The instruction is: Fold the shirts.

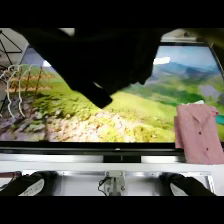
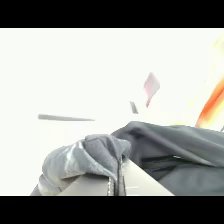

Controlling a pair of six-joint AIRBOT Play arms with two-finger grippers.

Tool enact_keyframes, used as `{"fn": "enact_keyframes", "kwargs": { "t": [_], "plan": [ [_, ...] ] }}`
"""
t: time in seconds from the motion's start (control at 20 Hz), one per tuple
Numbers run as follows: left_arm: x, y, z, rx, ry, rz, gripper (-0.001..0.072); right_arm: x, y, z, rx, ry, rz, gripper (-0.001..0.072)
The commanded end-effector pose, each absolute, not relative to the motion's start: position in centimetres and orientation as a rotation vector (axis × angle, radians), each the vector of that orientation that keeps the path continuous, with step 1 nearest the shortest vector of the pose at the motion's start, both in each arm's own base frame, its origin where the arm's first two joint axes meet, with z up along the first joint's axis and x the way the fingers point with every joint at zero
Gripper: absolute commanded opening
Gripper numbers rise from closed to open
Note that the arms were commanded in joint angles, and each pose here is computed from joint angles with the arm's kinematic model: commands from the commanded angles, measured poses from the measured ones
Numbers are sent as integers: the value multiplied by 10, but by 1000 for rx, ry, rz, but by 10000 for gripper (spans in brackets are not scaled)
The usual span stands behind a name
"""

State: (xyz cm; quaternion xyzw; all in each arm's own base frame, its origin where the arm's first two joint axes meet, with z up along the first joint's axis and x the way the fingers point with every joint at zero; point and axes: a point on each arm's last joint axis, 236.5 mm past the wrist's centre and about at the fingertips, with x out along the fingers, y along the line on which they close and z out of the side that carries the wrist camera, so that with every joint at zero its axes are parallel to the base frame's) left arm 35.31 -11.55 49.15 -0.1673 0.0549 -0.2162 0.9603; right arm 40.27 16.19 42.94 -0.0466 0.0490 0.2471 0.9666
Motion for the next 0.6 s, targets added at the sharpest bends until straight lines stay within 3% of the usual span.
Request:
{"fn": "enact_keyframes", "kwargs": {
  "t": [0.0, 0.1, 0.2, 0.35, 0.5, 0.55],
  "plan": [
    [308, -114, 518, -277, 66, -458, 50, 327, 123, 419, -22, 288, 436, 86],
    [324, -120, 431, -249, 359, -443, 50, 292, 119, 312, 3, 735, 425, 87],
    [335, -129, 324, -224, 676, -445, 50, 261, 125, 214, 29, 1044, 419, 86],
    [324, -153, 167, -207, 1041, -470, 50, 225, 127, 70, 88, 1286, 331, 95],
    [283, -157, 43, -172, 1291, -444, 50, 198, 121, -21, 146, 1404, 255, 95],
    [273, -153, 20, -169, 1336, -425, 50, 201, 117, -30, 134, 1392, 244, 190]
  ]
}}
